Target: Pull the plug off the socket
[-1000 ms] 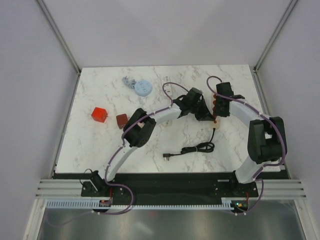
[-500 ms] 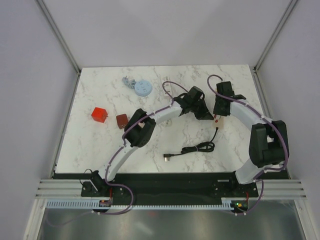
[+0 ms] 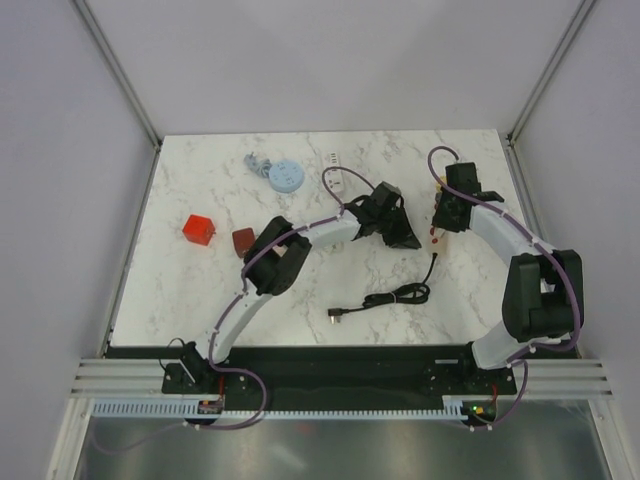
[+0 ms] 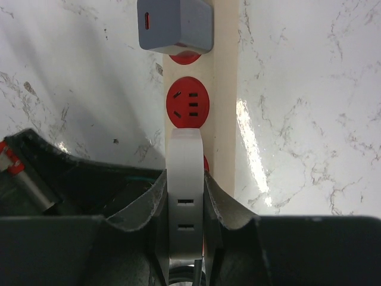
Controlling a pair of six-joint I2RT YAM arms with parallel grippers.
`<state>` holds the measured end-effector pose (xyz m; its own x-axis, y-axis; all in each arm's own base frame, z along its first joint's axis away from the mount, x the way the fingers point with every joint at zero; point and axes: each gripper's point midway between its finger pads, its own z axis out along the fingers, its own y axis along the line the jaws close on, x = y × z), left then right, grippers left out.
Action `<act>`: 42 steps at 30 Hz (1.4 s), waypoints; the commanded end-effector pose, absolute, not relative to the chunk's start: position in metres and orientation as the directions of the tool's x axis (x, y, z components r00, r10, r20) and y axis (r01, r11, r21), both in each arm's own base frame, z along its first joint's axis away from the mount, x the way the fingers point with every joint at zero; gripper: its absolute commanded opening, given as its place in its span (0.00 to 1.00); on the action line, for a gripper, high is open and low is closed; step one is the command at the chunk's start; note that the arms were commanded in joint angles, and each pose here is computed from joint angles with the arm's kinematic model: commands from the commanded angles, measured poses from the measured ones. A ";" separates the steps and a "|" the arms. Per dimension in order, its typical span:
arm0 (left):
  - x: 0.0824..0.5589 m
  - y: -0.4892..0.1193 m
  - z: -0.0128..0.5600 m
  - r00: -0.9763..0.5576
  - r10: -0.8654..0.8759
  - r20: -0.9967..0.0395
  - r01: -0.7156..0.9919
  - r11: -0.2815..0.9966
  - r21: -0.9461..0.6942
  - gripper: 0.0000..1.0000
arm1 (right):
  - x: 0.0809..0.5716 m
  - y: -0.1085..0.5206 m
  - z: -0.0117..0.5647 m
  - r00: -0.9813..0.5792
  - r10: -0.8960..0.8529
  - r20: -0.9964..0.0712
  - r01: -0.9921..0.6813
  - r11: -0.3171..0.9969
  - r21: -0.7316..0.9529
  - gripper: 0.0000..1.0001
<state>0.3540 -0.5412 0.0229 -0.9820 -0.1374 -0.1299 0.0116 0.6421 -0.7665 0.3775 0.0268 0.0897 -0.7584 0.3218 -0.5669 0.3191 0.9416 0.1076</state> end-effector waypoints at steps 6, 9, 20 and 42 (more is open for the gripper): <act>0.373 -0.487 0.121 -0.905 -0.093 -0.414 0.283 0.595 -0.752 0.53 | 0.388 0.042 0.097 -0.740 0.337 -0.581 0.265 0.941 0.209 0.00; 0.366 -0.492 0.142 -0.891 -0.037 -0.453 0.364 0.538 -0.760 0.64 | 0.382 0.046 0.090 -0.757 0.339 -0.558 0.259 0.940 0.220 0.14; 0.361 -0.500 0.185 -0.862 -0.019 -0.506 0.445 0.449 -0.775 0.69 | 0.374 0.051 0.104 -0.768 0.352 -0.535 0.247 0.934 0.260 0.77; 0.358 -0.582 0.164 -0.568 0.032 -0.823 0.623 0.670 -0.404 0.63 | 0.331 -0.079 0.170 -0.452 0.577 -0.680 0.627 0.748 0.218 0.72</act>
